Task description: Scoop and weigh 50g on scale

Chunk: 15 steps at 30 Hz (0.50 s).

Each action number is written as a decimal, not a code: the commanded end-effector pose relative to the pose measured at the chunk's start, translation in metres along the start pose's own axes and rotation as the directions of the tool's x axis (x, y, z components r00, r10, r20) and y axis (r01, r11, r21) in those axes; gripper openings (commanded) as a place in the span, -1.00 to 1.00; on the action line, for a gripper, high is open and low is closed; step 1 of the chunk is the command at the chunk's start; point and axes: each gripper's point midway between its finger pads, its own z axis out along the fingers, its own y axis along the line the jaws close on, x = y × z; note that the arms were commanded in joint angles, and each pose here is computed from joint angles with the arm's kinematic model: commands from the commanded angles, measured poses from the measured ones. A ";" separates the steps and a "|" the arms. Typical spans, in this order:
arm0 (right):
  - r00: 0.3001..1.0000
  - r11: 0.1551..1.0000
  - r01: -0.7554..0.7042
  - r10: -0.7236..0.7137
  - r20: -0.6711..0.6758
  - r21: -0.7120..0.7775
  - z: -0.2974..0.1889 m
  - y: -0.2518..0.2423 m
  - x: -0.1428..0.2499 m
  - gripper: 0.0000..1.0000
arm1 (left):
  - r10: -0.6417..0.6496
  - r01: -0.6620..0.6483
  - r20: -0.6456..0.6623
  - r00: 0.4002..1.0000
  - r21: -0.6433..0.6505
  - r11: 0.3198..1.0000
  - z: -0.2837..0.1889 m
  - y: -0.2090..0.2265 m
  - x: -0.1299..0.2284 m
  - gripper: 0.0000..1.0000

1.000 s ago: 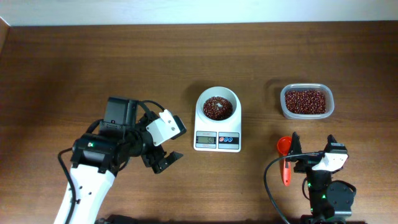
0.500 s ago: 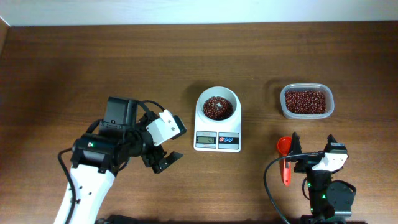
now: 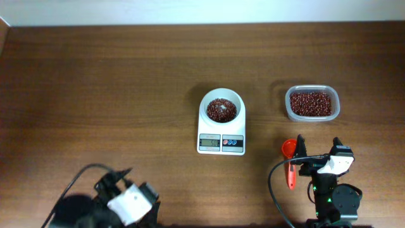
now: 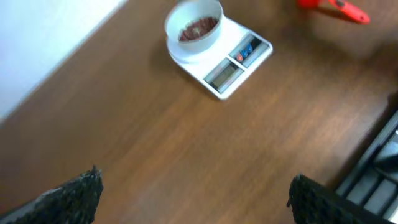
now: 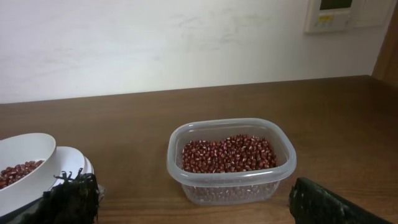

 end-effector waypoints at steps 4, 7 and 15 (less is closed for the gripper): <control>1.000 1.000 0.001 -0.001 -0.002 -0.005 0.000 0.001 0.003 0.97 | 0.047 -0.015 0.157 0.986 -0.200 0.980 -0.044 -0.005 0.006 0.98; 1.000 1.000 0.001 -0.001 -0.003 -0.005 0.000 0.001 0.003 0.97 | 0.029 0.009 0.157 0.987 -0.237 0.972 -0.047 -0.003 0.008 0.98; 1.000 1.000 0.001 -0.001 -0.002 -0.005 0.000 0.001 0.003 0.97 | 0.053 0.025 0.219 0.974 -0.338 0.941 -0.067 -0.011 0.013 0.98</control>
